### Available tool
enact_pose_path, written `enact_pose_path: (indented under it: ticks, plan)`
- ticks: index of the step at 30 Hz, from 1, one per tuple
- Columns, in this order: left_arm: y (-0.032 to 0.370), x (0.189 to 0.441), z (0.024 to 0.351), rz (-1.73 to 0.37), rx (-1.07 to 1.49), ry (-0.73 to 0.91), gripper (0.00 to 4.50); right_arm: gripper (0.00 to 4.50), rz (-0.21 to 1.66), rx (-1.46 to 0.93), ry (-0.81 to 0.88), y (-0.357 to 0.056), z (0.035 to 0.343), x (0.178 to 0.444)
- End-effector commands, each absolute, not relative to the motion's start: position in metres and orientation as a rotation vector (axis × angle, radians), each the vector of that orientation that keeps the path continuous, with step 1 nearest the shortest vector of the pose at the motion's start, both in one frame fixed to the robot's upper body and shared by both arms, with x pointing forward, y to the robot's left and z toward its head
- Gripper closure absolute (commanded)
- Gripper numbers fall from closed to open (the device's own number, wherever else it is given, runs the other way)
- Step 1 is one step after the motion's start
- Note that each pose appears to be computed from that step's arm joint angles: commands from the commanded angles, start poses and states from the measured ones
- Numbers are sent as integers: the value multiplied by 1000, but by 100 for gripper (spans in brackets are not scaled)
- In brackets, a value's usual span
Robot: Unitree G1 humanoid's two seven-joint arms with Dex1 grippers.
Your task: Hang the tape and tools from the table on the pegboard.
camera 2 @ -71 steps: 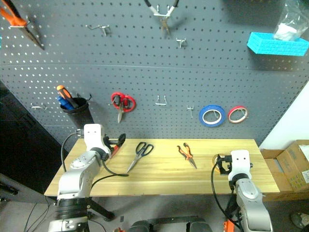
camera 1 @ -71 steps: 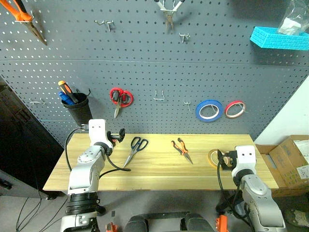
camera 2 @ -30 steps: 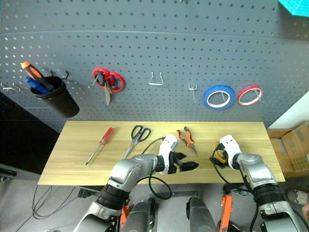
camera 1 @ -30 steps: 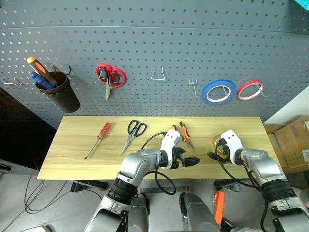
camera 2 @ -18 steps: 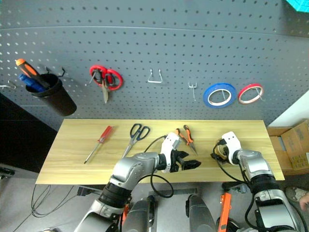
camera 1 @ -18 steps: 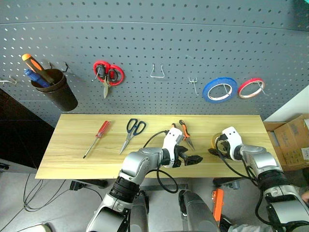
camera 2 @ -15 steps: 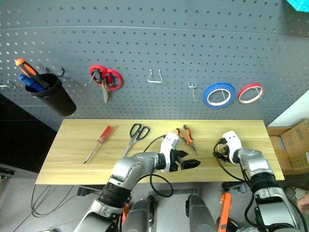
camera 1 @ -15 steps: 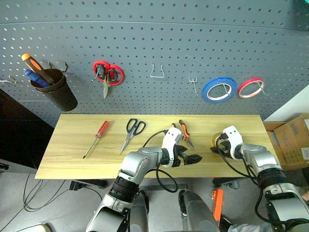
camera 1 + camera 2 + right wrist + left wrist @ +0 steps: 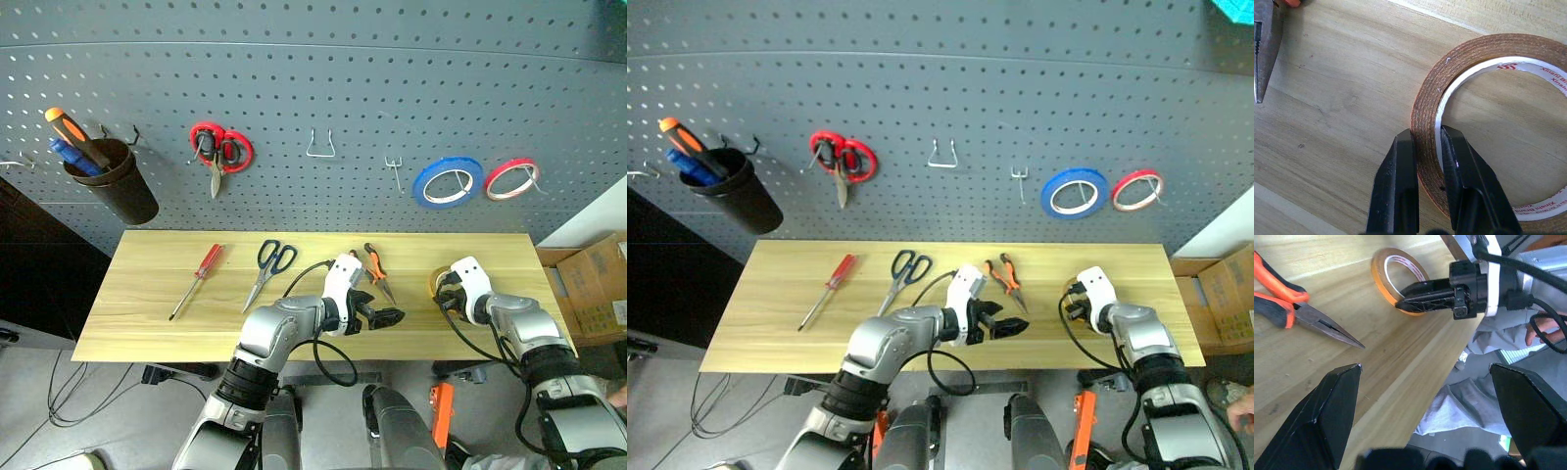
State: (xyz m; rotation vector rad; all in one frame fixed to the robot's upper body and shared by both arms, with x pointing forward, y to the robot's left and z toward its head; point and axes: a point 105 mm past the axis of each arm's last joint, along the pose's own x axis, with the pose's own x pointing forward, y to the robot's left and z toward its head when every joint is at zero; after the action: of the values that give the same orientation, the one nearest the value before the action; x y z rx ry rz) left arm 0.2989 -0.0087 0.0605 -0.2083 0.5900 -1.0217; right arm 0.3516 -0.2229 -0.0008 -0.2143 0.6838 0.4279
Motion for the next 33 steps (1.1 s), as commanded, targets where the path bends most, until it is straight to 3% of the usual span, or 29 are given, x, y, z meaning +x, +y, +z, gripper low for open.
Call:
enact_pose_path:
  ticks: [1,10,14,23,33]
  plan:
    - [-4,305,86,-1025,-209,475,0,421,446,-271,622,-214,12,343]
    - [44,315,131,-945,-187,297,0,421,521,-488,228,-146,85,297]
    - [49,315,149,-949,-159,225,0,421,477,-476,91,-126,109,290]
    - [53,325,189,-944,-193,83,0,421,433,-607,-172,-114,129,303]
    - [71,344,202,-846,-211,20,0,421,449,-598,-267,-107,141,351]
